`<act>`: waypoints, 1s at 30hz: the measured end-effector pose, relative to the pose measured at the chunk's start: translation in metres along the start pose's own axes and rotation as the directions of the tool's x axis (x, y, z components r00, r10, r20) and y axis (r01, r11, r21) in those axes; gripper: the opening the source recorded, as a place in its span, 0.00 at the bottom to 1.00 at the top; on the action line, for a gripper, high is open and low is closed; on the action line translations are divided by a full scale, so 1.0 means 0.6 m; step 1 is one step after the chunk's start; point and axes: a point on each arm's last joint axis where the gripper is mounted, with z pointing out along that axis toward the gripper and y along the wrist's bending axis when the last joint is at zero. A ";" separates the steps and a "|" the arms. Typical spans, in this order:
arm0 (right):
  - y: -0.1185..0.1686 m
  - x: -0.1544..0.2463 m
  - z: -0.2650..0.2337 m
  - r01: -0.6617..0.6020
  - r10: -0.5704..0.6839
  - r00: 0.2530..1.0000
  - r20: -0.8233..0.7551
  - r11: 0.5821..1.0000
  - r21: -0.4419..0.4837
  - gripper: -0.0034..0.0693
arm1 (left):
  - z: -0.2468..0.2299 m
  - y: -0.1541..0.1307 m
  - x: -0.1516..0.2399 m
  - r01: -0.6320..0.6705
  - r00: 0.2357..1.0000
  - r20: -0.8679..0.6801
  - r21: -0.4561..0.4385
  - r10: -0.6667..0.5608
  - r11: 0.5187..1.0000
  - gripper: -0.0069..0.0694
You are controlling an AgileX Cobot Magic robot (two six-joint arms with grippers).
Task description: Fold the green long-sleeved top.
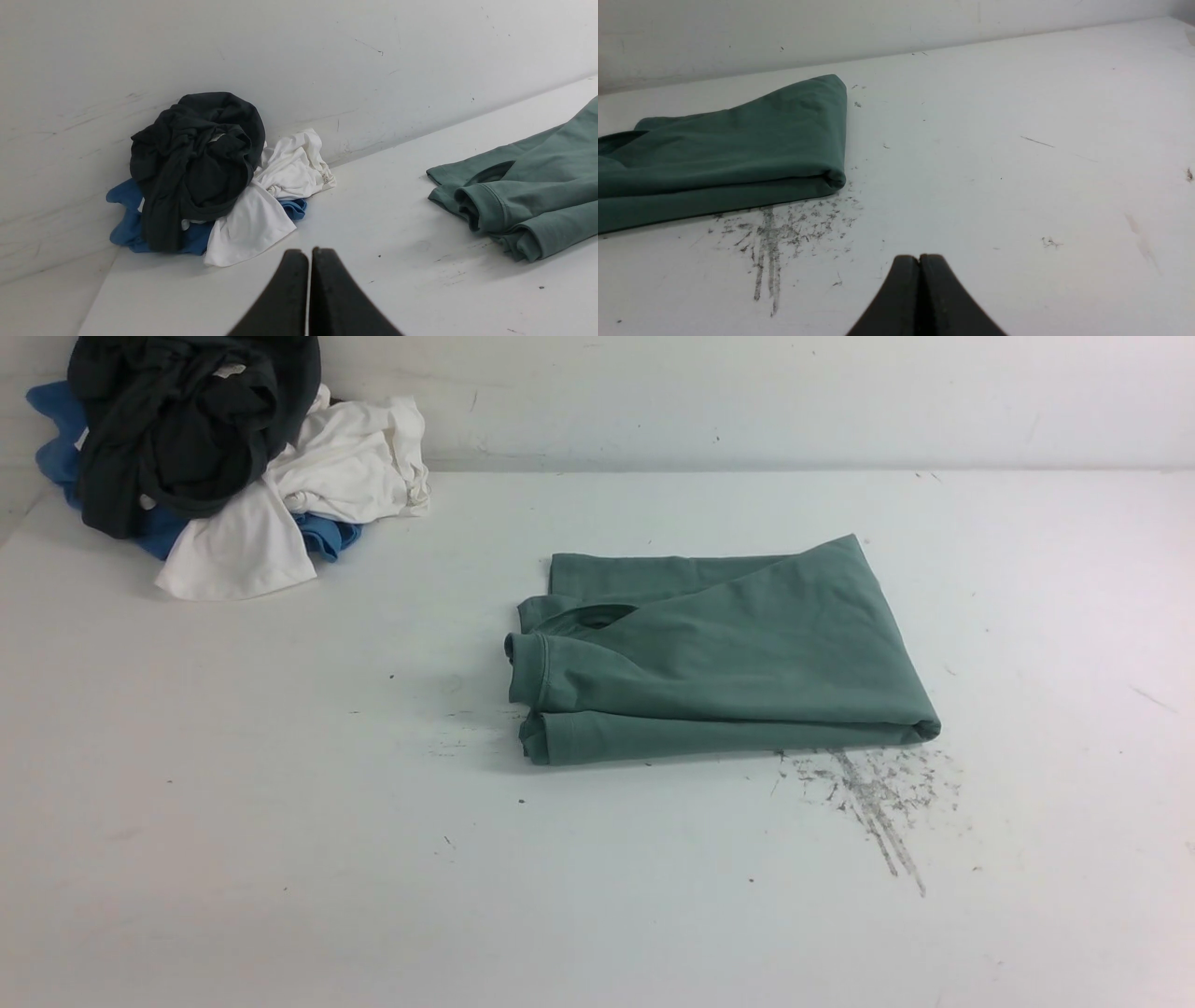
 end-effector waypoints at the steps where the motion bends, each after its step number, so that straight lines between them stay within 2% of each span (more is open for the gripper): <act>1: 0.000 0.000 0.000 0.000 0.000 1.000 0.000 1.000 0.000 0.03 | 0.000 0.000 0.000 0.000 1.000 0.000 0.000 0.000 1.000 0.08; 21: 0.000 0.000 0.000 -0.005 0.005 1.000 -0.003 1.000 0.000 0.03 | 0.002 -0.002 0.005 -0.001 1.000 0.002 0.004 0.001 1.000 0.08; 26: 0.000 0.000 0.000 -0.005 0.005 1.000 -0.004 1.000 0.000 0.03 | 0.012 -0.011 0.044 -0.002 0.999 -0.052 -0.005 0.002 1.000 0.08; 28: 0.000 0.000 0.000 -0.005 0.005 1.000 -0.004 1.000 0.001 0.03 | 0.016 -0.017 0.076 0.015 0.992 -0.128 -0.017 -0.017 1.000 0.08; 30: 0.000 0.000 0.000 -0.006 0.006 1.000 -0.004 1.000 0.001 0.03 | 0.017 -0.021 0.110 0.077 0.970 -0.226 -0.044 -0.085 0.996 0.08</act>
